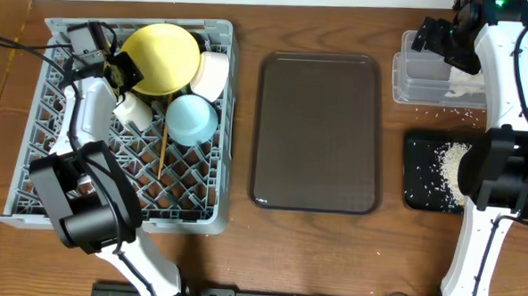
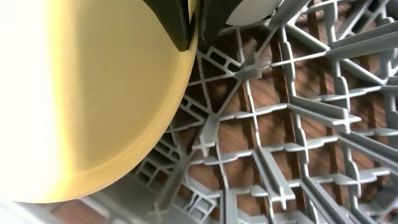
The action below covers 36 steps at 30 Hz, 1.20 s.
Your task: Sort waste into correct bins and load items into the dishwasher
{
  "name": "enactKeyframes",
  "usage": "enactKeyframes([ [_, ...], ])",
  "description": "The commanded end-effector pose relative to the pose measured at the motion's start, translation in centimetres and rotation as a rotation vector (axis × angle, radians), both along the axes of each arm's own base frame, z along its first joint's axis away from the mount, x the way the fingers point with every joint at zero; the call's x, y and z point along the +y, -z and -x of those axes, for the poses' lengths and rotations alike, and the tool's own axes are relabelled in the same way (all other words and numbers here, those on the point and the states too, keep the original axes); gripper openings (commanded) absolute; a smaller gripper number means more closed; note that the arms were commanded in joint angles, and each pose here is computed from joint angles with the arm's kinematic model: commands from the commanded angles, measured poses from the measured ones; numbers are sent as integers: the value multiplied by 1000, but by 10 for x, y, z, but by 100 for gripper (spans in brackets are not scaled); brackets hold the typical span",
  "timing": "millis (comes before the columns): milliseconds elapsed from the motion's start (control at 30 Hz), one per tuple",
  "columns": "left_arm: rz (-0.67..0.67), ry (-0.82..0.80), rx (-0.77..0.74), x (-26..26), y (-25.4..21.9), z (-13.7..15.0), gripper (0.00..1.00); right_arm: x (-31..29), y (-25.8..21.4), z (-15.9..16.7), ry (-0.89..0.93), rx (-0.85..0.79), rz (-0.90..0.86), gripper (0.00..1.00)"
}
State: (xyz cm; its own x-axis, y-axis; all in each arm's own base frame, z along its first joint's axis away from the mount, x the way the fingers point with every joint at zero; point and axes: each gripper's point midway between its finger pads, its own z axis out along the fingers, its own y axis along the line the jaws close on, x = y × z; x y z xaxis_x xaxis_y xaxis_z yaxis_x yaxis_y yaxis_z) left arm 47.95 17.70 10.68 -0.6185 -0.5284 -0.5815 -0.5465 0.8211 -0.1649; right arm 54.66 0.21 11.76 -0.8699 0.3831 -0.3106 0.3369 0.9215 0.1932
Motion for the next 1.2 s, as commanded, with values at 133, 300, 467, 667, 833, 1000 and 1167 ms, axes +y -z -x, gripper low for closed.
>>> enactKeyframes([
  [133, -58, 19, -100, -2, -59, 6, 8, 5, -12, -2, -22, -28, 19, 99],
  [300, -70, 22, -118, -2, -71, 9, 8, 5, -12, -2, -22, -28, 19, 99],
  [467, -63, 22, -101, -2, -62, 8, 8, 5, -12, -2, -22, -28, 19, 99],
  [667, -48, 25, -60, -2, -38, 4, 44, 5, -12, -2, -22, -28, 19, 99],
  [833, -40, 25, -40, 2, -8, -8, 50, 5, -12, -2, -22, -28, 19, 99],
  [1000, -30, 27, -24, 3, 10, -12, 50, 5, -12, -2, -22, -28, 19, 99],
  [1167, 7, 64, -55, -5, 11, -20, 61, 4, -12, -2, -21, -28, 19, 99],
])
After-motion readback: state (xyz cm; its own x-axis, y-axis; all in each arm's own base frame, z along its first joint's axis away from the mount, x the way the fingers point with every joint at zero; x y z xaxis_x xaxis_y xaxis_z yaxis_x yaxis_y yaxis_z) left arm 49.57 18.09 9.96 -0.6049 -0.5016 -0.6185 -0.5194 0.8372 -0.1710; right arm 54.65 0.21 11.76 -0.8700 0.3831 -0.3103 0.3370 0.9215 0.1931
